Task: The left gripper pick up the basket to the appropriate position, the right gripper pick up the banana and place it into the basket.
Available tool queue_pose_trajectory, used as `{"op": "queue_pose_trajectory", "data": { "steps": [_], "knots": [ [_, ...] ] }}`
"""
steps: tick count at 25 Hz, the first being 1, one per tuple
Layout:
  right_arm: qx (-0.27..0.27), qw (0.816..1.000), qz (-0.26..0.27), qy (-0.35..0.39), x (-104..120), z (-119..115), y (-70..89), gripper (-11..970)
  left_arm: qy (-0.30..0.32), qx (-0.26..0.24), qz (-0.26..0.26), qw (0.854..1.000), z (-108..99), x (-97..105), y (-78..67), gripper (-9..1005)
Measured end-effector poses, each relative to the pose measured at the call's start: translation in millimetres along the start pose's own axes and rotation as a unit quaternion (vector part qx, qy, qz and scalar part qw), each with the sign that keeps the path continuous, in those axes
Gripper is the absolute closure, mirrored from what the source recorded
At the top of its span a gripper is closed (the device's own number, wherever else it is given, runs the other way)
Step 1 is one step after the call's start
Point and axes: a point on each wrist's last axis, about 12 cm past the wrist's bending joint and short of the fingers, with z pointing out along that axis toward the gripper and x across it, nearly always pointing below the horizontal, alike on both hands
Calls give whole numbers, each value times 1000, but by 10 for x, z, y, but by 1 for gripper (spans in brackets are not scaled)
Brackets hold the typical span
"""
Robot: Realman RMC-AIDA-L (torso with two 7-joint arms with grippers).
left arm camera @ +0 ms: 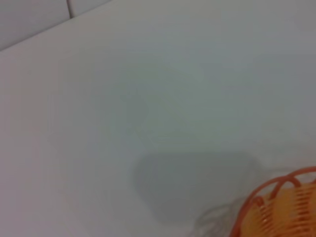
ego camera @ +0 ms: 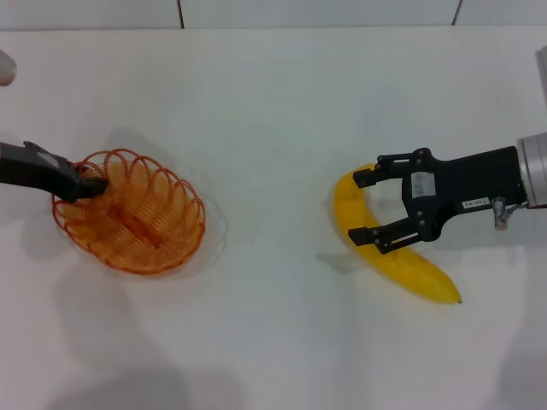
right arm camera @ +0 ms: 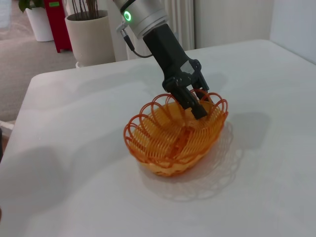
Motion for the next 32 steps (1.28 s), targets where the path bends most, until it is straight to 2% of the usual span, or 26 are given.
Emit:
{"op": "queue_pose_trajectory", "data": {
  "steps": [7, 12, 18, 25, 32],
  "knots": [
    [0, 1000, 0, 0, 4, -1, 2, 55, -1, 1, 2, 1000, -7, -14, -3, 691],
    [0, 1000, 1, 0, 5, -2, 3, 55, -10, -3, 6, 1000, -85, -58, 8, 790],
    [0, 1000, 1, 0, 11, -4, 6, 55, -34, 38, 8, 999, -173, -131, -88, 877],
    [0, 1000, 1, 1, 9, -3, 5, 55, -77, 61, -14, 995, -186, -214, -135, 918],
    [9, 1000, -1, 5, 15, 3, -18, 55, -110, 69, -60, 990, -91, -167, -142, 919]
  ]
}}
